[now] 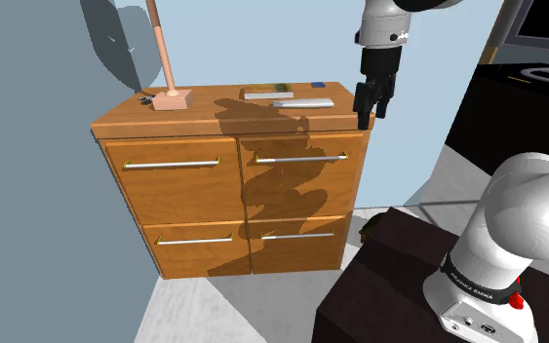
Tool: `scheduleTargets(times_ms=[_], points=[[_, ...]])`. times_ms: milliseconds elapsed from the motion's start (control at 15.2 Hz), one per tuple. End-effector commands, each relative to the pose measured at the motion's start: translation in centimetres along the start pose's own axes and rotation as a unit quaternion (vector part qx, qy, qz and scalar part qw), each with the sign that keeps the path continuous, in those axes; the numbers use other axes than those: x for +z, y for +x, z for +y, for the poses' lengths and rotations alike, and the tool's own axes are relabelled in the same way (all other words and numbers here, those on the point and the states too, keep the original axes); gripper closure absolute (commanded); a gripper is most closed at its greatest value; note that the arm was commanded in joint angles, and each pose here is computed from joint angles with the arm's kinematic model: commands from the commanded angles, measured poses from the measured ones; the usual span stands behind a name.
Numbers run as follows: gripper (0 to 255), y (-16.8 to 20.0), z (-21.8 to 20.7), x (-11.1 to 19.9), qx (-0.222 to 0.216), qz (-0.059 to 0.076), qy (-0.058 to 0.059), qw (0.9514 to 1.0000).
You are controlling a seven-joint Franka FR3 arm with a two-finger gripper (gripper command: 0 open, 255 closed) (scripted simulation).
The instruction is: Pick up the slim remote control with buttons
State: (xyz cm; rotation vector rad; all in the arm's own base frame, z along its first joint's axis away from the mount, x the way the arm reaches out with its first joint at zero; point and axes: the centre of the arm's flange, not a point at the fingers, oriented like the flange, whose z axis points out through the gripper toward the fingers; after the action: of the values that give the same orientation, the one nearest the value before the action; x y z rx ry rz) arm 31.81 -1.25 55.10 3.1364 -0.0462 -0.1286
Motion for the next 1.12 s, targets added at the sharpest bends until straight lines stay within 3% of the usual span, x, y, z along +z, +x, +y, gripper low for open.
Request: scheduleTargets(times_ms=[0,264,528,792,1056], points=[[0,0.0,0.0,0.0,0.000,0.000,0.000,1.0000],[0,3.7,3.5,-0.1,-0.062,0.006,-0.003,0.9981],[0,7.8,6.5,-0.2,-0.123,0.011,-0.006,0.9923],[0,12.2,9.0,-0.4,-0.184,0.017,-0.009,0.9828],[0,16.9,10.9,-0.6,-0.244,0.023,-0.012,0.9694]])
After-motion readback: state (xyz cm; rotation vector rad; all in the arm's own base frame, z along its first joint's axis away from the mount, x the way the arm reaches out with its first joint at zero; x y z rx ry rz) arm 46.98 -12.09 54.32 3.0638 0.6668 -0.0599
